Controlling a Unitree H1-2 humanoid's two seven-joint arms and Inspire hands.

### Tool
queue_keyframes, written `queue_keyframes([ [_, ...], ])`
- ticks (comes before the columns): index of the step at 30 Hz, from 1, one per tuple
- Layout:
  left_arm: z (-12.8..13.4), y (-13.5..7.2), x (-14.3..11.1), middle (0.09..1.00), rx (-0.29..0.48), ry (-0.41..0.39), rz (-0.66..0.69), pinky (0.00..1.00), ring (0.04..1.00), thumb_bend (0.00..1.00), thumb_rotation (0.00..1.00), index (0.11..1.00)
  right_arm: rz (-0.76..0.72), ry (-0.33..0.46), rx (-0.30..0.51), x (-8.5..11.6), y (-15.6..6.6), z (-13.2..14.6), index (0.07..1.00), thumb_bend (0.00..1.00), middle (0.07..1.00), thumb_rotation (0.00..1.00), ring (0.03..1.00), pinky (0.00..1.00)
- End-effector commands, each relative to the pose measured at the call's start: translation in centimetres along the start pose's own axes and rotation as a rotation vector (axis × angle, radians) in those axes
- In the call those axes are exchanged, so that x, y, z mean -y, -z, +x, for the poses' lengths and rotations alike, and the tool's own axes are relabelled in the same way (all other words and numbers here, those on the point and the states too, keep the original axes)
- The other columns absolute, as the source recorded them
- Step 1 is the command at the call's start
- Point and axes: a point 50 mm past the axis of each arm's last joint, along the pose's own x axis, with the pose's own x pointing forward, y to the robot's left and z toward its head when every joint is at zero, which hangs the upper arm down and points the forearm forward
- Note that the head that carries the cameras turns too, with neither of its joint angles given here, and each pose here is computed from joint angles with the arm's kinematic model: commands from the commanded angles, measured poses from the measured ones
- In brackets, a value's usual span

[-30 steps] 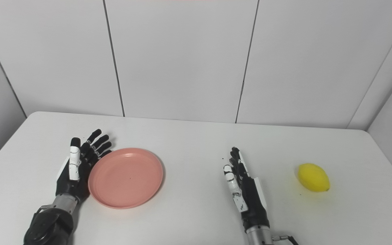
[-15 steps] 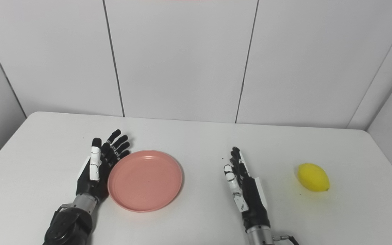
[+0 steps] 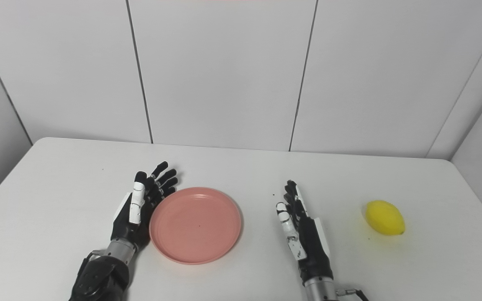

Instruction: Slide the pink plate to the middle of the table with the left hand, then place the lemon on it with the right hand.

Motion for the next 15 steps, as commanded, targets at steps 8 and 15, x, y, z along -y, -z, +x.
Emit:
queue_keyframes([
  [8, -0.8, 0.8, 2.9, 0.909, -0.041, 0.066, -0.007, 0.96, 0.915, 0.84, 1.0, 0.914, -0.011, -0.006, 0.102, -0.2, -2.3, 1.1, 0.974, 0.6, 0.969, 0.94, 0.964, 0.97],
  [15, -0.8, 0.3, 4.3, 0.919, -0.036, 0.078, -0.01, 0.95, 0.928, 0.8, 1.0, 0.925, 0.001, -0.008, 0.1, -0.4, -2.3, 1.0, 0.972, 0.6, 0.97, 0.93, 0.966, 0.98],
])
